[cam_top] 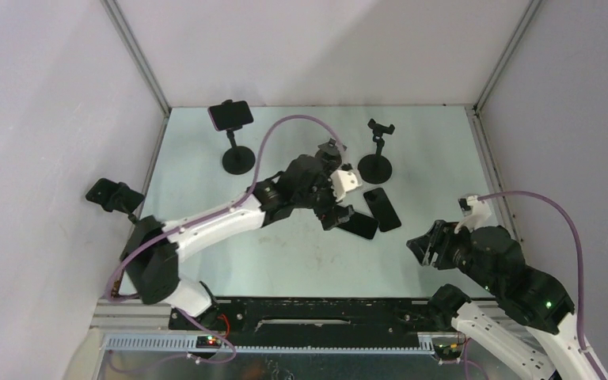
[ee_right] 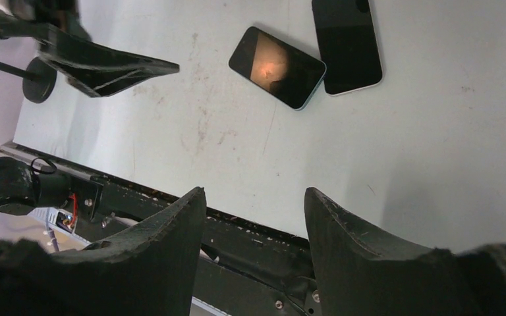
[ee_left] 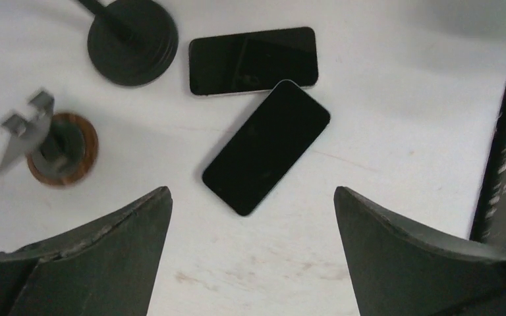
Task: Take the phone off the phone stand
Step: Place the phone at the center of the board.
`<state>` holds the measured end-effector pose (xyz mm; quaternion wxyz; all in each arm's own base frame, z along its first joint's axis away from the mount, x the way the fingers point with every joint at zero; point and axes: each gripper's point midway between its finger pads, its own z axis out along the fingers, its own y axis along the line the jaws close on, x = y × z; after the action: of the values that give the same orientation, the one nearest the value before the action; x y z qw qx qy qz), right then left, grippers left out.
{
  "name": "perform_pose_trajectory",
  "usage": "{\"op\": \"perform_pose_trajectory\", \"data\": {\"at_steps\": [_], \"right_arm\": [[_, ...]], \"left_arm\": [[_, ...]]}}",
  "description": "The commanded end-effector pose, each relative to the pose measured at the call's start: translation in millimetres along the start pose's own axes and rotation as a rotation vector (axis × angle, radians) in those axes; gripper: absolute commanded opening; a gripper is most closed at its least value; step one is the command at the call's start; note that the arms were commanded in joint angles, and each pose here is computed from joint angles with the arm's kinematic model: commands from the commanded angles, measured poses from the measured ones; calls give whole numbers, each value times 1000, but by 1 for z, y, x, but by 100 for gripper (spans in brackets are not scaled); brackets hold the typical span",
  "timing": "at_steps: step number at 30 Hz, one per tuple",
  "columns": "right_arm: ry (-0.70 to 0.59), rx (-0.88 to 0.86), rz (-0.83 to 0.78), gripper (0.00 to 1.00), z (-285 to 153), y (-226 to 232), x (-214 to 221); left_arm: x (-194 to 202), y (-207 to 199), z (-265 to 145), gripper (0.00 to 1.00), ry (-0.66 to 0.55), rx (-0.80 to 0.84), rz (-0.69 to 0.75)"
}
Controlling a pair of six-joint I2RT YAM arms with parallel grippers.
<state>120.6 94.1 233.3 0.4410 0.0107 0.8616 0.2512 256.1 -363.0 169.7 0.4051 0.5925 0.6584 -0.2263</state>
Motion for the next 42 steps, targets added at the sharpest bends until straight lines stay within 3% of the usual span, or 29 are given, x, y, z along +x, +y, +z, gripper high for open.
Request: {"op": "perform_pose_trajectory", "data": {"at_steps": [1, 3, 6, 10, 12, 29, 42], "right_arm": [[27, -10, 0, 59, 15, 11, -3], [46, -9, -4, 59, 22, 12, 0], [64, -30, 2, 59, 31, 18, 4], [82, -38, 10, 59, 36, 21, 8], [83, -40, 6, 58, 35, 21, 9], [61, -25, 10, 59, 27, 14, 10], [59, -9, 1, 59, 27, 11, 10]], "left_arm": [[-39, 25, -26, 100, -268, -246, -524], [-30, 23, -28, 100, -300, -279, -740], [-27, 5, -19, 100, -383, -204, -1049], [4, -14, 7, 100, -404, -177, -1315], [18, -18, 17, 100, -384, -215, -1382], [84, -24, 64, 100, -135, -470, -1557], [96, -13, 69, 100, -92, -558, -1556]]}}
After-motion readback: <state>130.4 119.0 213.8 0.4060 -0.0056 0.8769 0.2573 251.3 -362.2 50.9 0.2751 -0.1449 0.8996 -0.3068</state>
